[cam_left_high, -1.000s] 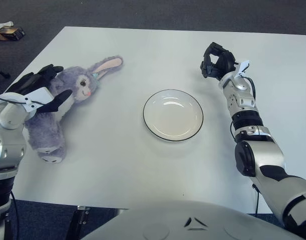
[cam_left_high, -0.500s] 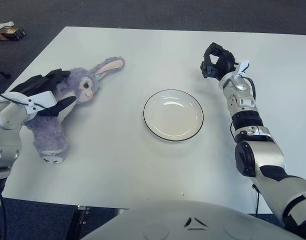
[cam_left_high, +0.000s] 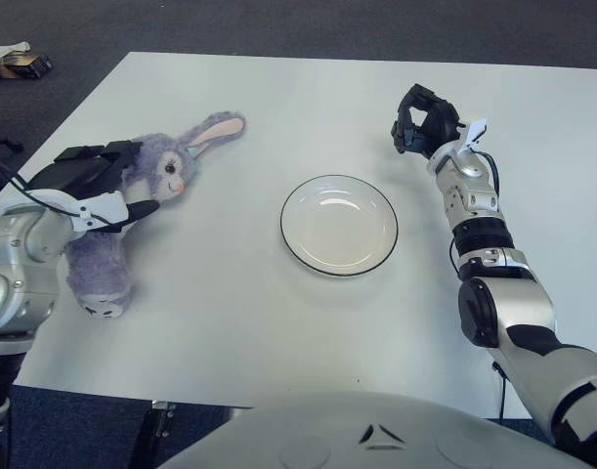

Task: Put the doll into the plate.

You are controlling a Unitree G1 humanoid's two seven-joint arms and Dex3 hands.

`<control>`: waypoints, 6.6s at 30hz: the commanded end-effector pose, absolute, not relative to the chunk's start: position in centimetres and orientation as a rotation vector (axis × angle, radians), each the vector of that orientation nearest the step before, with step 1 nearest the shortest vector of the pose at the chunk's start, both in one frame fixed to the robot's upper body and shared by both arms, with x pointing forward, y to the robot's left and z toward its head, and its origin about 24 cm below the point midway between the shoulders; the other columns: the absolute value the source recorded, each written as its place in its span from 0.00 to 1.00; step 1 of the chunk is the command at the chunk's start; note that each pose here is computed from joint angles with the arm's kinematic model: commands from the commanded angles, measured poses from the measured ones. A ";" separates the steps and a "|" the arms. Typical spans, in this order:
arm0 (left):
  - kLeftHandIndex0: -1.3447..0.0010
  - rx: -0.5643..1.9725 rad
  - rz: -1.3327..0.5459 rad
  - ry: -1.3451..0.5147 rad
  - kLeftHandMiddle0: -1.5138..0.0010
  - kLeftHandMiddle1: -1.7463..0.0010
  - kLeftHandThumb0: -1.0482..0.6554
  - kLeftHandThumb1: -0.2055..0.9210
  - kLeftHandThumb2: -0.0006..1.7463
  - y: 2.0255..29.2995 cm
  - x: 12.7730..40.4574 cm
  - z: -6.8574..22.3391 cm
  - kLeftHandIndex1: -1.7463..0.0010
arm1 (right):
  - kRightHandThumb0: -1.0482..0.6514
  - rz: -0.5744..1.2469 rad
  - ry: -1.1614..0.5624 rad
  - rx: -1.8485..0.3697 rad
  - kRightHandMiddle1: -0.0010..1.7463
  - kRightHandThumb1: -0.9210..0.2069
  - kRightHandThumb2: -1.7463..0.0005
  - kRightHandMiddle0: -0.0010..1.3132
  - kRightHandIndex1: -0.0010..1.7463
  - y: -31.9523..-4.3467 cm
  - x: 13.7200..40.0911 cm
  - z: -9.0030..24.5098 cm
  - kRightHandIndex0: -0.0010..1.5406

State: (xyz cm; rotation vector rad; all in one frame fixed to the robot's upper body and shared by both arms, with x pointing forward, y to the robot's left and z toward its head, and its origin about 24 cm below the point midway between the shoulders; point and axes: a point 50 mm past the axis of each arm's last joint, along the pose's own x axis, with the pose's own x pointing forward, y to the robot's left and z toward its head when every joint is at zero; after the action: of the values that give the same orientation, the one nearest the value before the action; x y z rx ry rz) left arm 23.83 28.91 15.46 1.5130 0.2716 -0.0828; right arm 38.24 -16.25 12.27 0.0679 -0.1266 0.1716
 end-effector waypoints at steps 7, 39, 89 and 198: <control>1.00 1.635 0.054 0.305 1.00 0.88 0.04 0.98 0.17 29.6 23.8 12.8 0.72 | 0.34 0.171 -0.114 0.063 1.00 0.52 0.26 0.46 1.00 -16.4 38.0 12.0 0.82; 0.93 1.812 0.318 0.357 0.68 0.01 0.85 0.51 0.70 34.0 26.5 6.4 0.05 | 0.34 0.204 -0.116 0.080 1.00 0.52 0.26 0.46 1.00 -16.6 37.5 12.2 0.81; 0.54 1.265 0.093 -0.037 0.43 0.07 0.62 0.21 0.92 24.0 32.8 9.5 0.00 | 0.34 0.245 -0.101 0.029 1.00 0.51 0.26 0.45 1.00 -16.6 37.3 11.7 0.82; 0.55 0.599 -0.535 0.240 0.41 0.09 0.62 0.20 0.92 5.4 41.2 14.9 0.00 | 0.31 0.086 -0.851 -1.155 0.66 0.47 0.47 0.01 0.58 -14.2 36.1 17.8 0.01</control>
State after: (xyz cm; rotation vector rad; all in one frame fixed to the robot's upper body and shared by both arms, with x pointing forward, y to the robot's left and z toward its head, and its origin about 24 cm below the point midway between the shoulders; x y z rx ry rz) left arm 41.29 5.50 15.37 0.6383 0.1828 -0.5128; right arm 35.94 -14.09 17.13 -1.1244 -0.8257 0.0956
